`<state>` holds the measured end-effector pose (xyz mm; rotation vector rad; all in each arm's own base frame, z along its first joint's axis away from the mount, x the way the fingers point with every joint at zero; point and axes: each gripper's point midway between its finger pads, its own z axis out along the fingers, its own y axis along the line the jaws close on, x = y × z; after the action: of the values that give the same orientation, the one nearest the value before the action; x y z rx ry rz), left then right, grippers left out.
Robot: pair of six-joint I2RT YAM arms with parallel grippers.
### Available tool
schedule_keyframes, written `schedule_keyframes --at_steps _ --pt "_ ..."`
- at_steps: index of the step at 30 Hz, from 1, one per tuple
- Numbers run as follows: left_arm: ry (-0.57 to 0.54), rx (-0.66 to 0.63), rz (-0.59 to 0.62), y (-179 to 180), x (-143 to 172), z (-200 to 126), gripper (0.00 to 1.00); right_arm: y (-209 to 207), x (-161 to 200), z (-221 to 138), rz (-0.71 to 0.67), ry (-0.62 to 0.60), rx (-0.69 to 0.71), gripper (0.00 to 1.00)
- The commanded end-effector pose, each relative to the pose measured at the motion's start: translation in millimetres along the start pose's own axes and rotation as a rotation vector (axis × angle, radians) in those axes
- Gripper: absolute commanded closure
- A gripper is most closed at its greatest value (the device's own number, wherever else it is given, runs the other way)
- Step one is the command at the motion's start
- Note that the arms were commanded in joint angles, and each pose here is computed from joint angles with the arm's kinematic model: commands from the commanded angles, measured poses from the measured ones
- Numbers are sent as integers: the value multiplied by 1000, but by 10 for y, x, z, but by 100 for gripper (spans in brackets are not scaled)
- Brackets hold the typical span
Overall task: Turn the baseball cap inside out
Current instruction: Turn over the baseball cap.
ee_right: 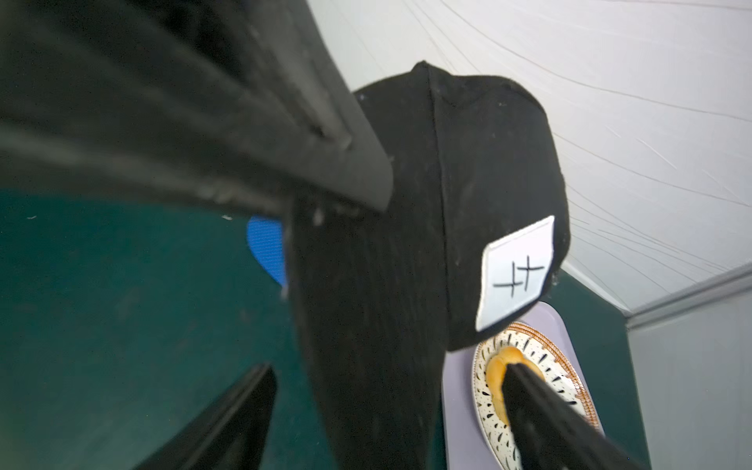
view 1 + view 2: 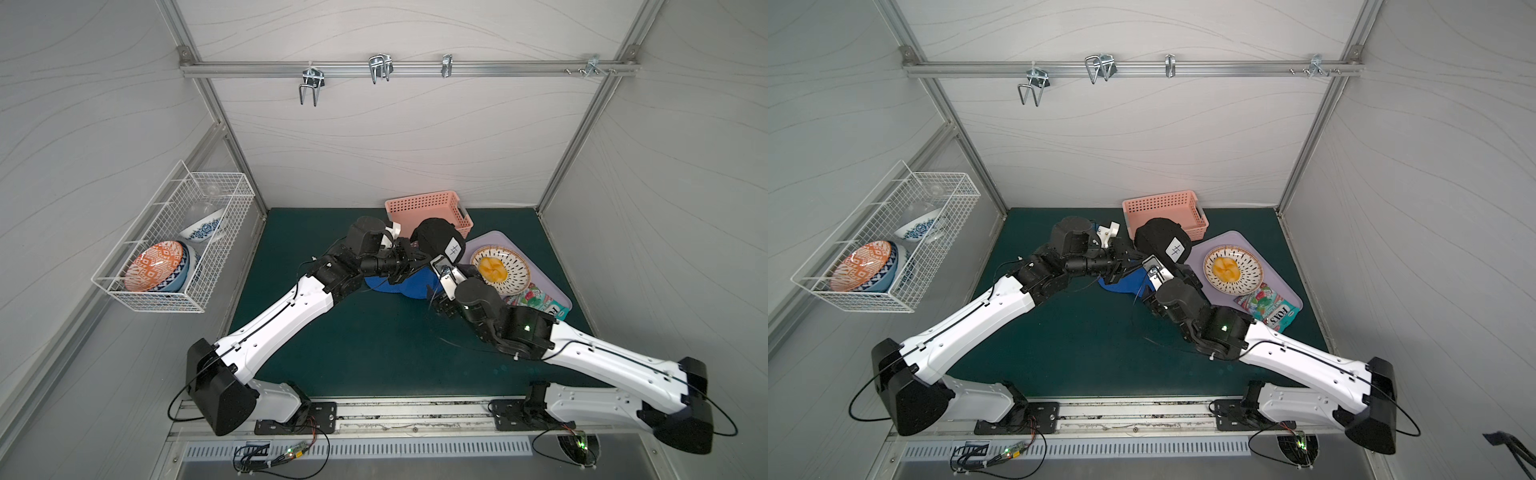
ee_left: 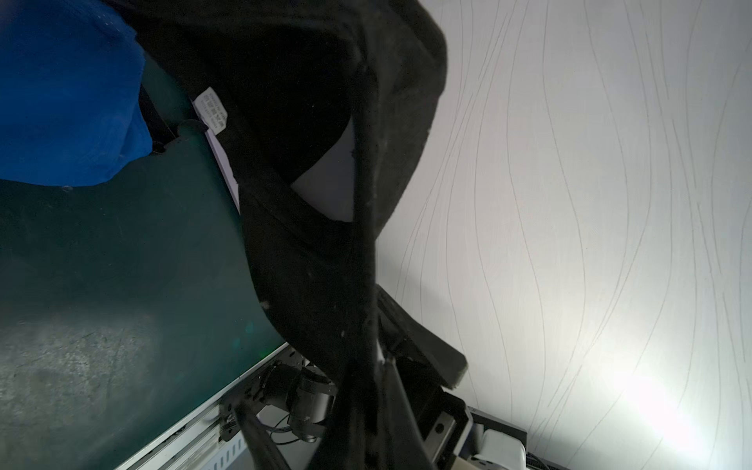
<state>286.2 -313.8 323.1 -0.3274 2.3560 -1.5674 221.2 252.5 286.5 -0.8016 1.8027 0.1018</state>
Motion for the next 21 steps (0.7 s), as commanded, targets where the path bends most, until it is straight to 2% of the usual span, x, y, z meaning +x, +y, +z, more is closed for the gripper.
schedule_keyframes --at_steps 1,5,11,15,21 --pt "-57 90 135 -237 -232 -369 100 138 -158 -451 84 -38 -240 1" --pt "4 146 202 -202 -300 -618 100 -53 -262 -758 185 -72 -299 1" --pt "272 249 387 -211 128 -863 100 -517 -216 -797 388 -46 -321 1" --pt "416 376 457 -275 465 -1049 100 -576 -184 -790 518 -23 -501 1" --pt "545 495 463 -253 751 -1229 100 -756 -402 -941 717 -111 -756 6"
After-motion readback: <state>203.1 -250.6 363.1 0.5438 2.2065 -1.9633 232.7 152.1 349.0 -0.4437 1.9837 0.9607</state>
